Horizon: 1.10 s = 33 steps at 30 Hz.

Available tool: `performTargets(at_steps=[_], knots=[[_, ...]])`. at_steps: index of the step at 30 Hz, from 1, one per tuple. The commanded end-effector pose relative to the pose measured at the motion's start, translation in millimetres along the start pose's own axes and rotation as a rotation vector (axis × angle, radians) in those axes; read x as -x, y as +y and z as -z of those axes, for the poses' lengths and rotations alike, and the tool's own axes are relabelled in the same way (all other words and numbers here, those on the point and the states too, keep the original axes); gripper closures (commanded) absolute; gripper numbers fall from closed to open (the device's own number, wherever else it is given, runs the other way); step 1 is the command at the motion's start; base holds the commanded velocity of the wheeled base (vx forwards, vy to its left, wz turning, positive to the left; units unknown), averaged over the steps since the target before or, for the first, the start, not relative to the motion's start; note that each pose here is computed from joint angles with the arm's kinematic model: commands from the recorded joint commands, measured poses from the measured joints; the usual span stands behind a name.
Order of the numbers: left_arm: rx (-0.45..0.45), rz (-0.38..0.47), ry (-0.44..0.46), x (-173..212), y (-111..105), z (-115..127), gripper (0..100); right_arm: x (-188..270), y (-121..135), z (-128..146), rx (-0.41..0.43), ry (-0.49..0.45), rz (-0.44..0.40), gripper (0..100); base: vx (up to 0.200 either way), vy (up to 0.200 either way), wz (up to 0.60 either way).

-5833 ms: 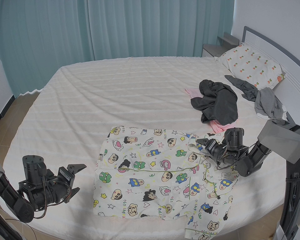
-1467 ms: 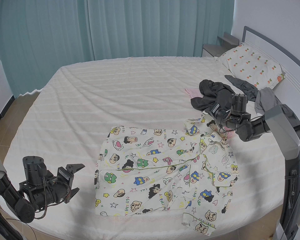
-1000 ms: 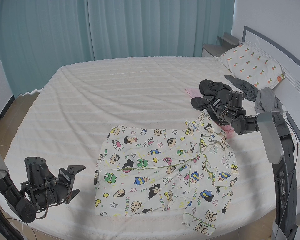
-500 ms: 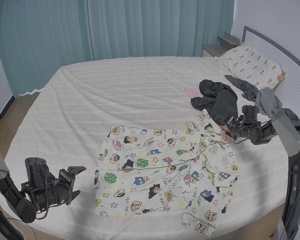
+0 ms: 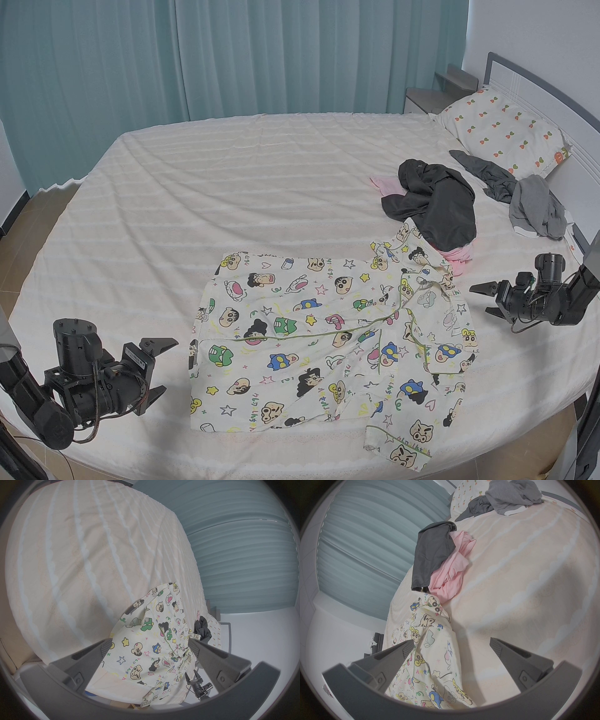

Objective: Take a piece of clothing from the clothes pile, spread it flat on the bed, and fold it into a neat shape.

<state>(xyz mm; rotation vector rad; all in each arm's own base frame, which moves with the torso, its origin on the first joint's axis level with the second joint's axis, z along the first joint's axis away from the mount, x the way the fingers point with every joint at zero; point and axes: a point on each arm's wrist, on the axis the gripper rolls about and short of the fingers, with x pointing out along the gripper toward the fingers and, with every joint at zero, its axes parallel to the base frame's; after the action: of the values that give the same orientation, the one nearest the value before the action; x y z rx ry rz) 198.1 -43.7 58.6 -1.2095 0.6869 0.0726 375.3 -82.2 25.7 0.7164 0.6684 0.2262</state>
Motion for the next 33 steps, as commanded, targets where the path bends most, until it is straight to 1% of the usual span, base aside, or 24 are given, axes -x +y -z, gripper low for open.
performTargets(at_steps=[1,5,9,13,14,20,24,25,27,29,33], knots=[[-0.001,-0.003,0.002,-0.1,0.4,0.8,0,-0.1,0.4,5.4,0.005,0.015,0.002,0,0.000,0.000,0.00],[0.001,-0.003,0.002,0.3,0.6,0.9,0,-7.0,4.7,10.0,0.024,0.036,-0.009,0,0.000,0.000,0.00],[0.000,-0.006,0.003,0.7,1.3,1.1,0,-26.3,17.2,20.1,0.049,0.077,-0.024,0,0.000,0.000,0.00],[0.000,-0.006,0.003,0.7,1.3,1.1,0,-38.6,19.1,25.2,0.060,0.086,-0.002,0,0.000,0.000,0.00],[0.000,-0.006,0.003,0.7,1.3,1.1,0,-42.8,20.0,27.9,0.064,0.091,0.006,100,0.000,0.000,0.00],[0.000,-0.004,0.001,0.9,1.1,1.1,0,-46.1,20.4,28.7,0.062,0.090,0.042,100,0.000,0.000,0.00],[0.000,-0.006,0.001,1.1,1.4,1.2,0,-42.4,16.0,26.0,0.054,0.076,0.063,100,0.000,0.000,0.00],[0.000,-0.006,0.001,1.1,1.4,1.2,0,-36.9,10.1,22.4,0.046,0.053,0.087,100,0.000,0.000,0.00],[0.000,-0.006,0.001,1.1,1.4,1.2,0,-33.7,7.0,20.2,0.040,0.042,0.097,100,0.000,0.000,0.00],[0.000,-0.006,0.001,1.1,1.4,1.2,0,-20.6,0.3,13.9,0.021,0.010,0.124,100,0.000,0.000,0.00],[0.000,-0.006,0.000,1.1,1.4,1.2,0,-3.3,-14.0,10.0,-0.009,-0.030,0.158,100,0.000,0.000,0.00]])
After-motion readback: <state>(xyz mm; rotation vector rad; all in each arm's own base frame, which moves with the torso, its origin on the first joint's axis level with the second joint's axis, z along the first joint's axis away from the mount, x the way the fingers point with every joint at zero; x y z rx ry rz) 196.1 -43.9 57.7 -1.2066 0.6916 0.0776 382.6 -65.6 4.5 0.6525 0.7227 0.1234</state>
